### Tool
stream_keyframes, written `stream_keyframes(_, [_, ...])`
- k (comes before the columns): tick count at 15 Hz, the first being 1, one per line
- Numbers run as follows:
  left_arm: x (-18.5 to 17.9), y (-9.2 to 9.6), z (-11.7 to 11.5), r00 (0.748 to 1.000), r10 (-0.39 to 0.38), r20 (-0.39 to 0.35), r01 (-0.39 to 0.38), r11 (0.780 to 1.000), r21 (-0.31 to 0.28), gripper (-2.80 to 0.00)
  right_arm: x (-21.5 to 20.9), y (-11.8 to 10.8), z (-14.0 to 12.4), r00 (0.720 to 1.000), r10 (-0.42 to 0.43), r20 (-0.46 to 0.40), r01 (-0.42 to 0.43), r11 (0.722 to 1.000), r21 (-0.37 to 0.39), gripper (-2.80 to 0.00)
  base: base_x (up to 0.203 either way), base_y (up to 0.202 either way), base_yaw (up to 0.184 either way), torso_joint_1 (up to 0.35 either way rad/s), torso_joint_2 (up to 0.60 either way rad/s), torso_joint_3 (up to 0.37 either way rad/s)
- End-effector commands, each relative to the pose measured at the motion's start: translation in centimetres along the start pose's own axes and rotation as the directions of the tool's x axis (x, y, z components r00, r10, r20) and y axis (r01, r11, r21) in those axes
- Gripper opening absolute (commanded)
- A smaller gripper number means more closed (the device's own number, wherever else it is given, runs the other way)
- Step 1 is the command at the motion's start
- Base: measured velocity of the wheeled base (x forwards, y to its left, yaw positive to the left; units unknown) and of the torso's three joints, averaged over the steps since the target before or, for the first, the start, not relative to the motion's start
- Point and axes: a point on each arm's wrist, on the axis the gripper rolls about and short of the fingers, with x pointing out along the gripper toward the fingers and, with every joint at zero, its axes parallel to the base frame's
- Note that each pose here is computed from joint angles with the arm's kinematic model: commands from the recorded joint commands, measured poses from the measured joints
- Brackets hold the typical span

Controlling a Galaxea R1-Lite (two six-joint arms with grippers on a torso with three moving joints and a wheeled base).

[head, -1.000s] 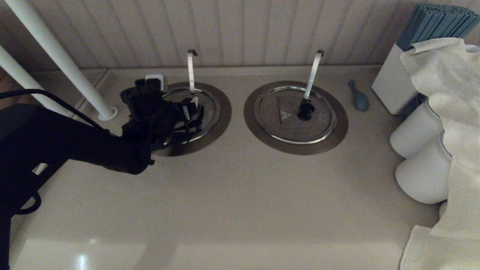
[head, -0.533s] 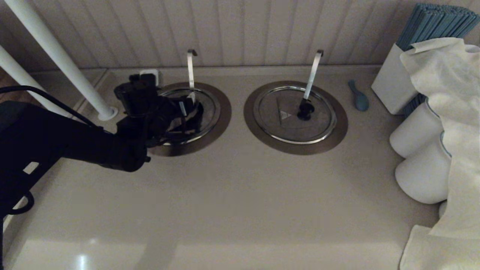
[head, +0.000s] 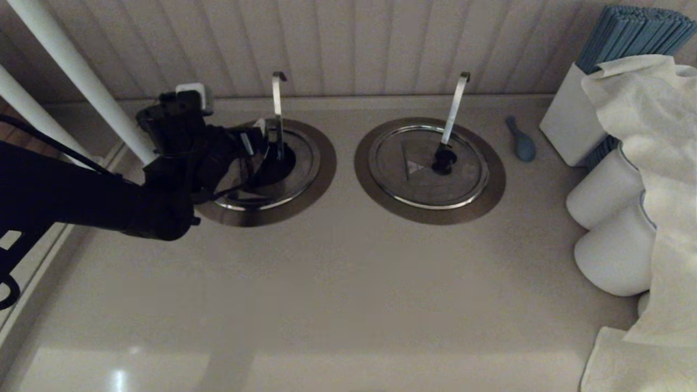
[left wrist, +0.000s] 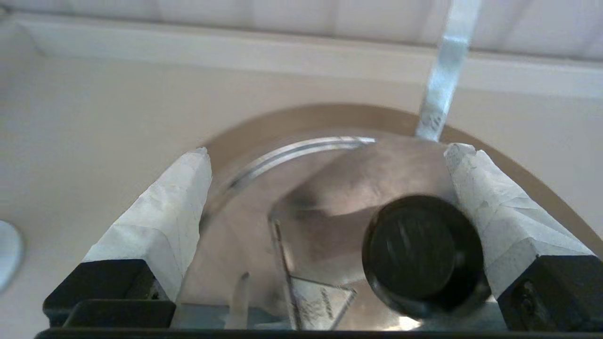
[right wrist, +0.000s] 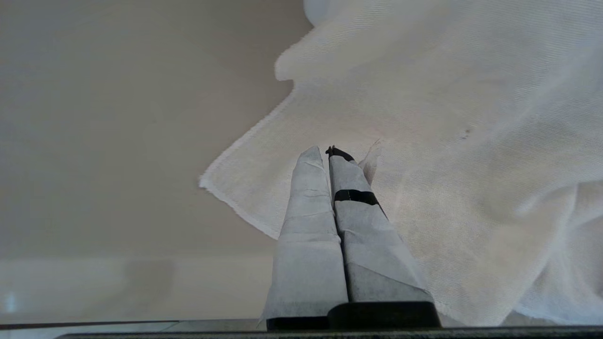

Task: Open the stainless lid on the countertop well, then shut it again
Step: Open the lid

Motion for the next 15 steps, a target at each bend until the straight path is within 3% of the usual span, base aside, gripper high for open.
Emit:
stream_keyframes(1, [-0.2, 0.2, 0.8, 1.000, 0.004, 0.021, -0.003, 1.000, -0.005, 0.00, 0.0, 0.0, 0.0, 1.000, 0.000, -0.001, 0.000, 1.000, 0.000, -2.80, 0.000, 0.000, 0.000, 0.000, 0.00, 0.000])
stream_keyframes(10, [-0.6, 1.6, 2.7, 0.998, 0.032, 0.061, -0.031, 0.999, -0.008, 0.00, 0.0, 0.0, 0.0, 1.000, 0.000, -0.002, 0.000, 1.000, 0.000, -2.80, 0.000, 0.000, 0.000, 0.000, 0.00, 0.000])
stream_keyframes(15, [-0.8, -2.1, -0.5, 0.998, -0.052, -0.023, 0.052, 0.999, -0.015, 0.00, 0.0, 0.0, 0.0, 1.000, 0.000, 0.000, 0.000, 1.000, 0.001, -2.80, 0.000, 0.000, 0.000, 0.000, 0.00, 0.000])
